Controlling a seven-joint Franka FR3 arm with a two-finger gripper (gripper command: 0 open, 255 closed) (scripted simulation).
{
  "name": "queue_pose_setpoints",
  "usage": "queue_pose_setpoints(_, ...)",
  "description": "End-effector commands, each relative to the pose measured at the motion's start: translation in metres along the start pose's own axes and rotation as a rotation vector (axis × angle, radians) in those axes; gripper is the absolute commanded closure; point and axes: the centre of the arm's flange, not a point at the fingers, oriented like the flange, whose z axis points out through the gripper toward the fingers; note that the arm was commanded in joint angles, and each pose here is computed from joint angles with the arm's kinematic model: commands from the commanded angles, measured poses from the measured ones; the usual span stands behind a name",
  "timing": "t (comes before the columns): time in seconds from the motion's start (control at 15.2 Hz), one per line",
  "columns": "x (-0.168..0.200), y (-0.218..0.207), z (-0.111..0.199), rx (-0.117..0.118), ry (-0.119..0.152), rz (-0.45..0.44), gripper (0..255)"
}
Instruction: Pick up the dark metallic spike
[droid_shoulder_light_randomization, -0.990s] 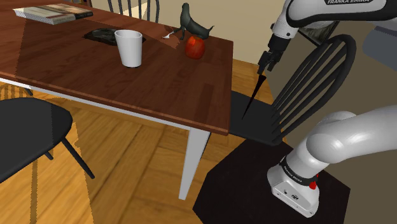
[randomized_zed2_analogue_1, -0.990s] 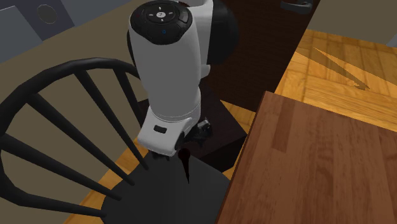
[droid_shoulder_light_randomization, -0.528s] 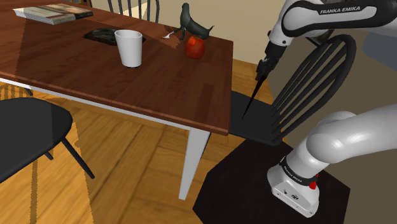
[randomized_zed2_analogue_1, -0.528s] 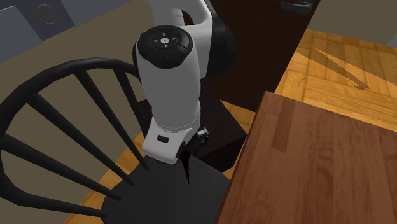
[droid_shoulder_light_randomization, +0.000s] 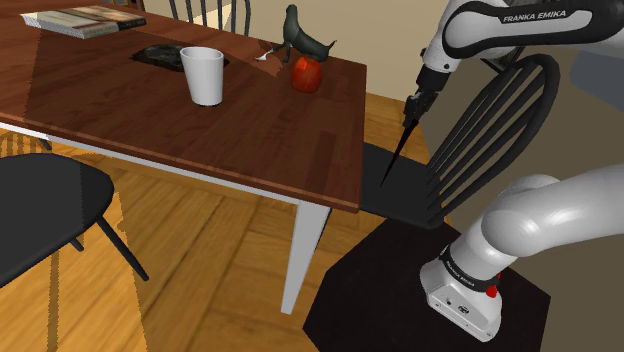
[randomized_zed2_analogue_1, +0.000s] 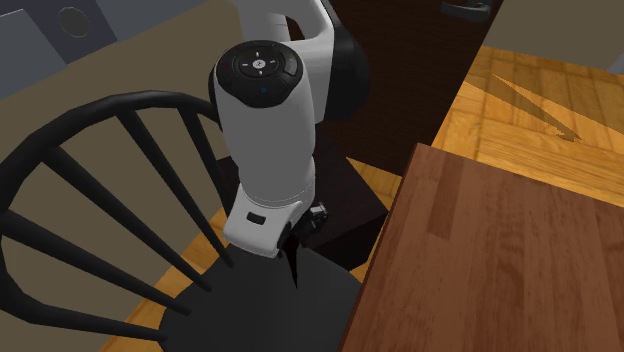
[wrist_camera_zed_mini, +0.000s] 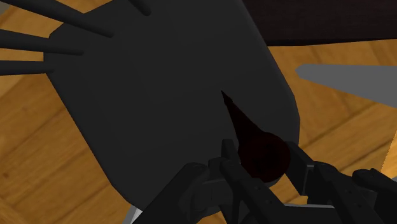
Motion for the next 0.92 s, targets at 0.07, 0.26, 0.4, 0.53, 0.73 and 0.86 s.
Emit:
queue_pose_setpoints(0.07,0.000,0.000,-0.005,0.000,-0.001,0.000,255)
queue_pose_setpoints(0.26,0.000,0.000,-0.021,0.000,-0.001,0.000,255)
queue_pose_setpoints(0.4,0.000,0.000,-0.032,0.000,-0.001,0.000,255)
queue_pose_setpoints(0.53,0.000,0.000,-0.042,0.000,-0.001,0.000,255)
queue_pose_setpoints(0.73,0.000,0.000,-0.058,0.000,-0.001,0.000,255)
queue_pose_setpoints(0.86,0.000,-0.001,-0.068,0.000,-0.001,0.000,255)
